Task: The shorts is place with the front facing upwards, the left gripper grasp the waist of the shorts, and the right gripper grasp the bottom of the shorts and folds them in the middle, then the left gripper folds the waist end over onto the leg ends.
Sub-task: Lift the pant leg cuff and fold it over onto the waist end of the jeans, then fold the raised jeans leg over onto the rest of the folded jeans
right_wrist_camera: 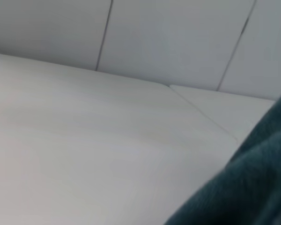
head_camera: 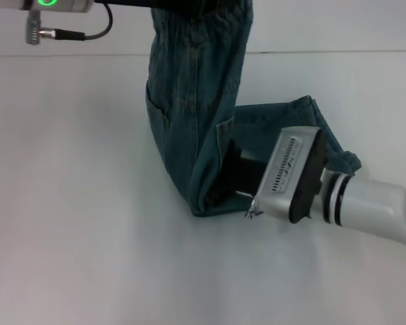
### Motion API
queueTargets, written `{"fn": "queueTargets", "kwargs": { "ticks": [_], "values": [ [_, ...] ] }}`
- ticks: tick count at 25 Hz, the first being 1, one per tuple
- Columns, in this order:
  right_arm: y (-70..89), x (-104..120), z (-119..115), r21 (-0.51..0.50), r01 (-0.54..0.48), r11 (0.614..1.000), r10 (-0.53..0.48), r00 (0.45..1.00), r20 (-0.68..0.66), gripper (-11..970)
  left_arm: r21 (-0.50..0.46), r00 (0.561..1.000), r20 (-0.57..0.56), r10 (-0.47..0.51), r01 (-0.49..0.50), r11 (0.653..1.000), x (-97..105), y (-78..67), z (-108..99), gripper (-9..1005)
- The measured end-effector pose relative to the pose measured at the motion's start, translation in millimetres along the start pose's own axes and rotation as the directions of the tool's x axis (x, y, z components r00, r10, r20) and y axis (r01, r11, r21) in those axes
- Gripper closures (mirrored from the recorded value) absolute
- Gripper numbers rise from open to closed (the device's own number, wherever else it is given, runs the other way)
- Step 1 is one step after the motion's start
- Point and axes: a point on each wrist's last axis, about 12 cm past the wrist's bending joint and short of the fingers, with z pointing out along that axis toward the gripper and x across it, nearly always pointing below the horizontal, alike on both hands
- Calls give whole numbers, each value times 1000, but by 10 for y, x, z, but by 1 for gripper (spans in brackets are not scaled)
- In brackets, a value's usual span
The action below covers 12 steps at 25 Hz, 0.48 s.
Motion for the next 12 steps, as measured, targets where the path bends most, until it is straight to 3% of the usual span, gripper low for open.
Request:
{"fn": "queueTargets", "kwargs": {
  "ticks": [4,9,12],
  "values": [
    [-85,149,-225,75,-29,997,27,999,27,960,-17,1000,-2,2,-2,1000,16,10,46,916],
    [-184,517,-792,214,-41,976,36,999,26,961,-12,1000,-18,-16,16,1000,101,11,185,914],
    [-180,666,-1191,226,-29,974,21,999,38,961,-13,999,-28,-20,19,1000,152,-12,317,912]
  ]
}}
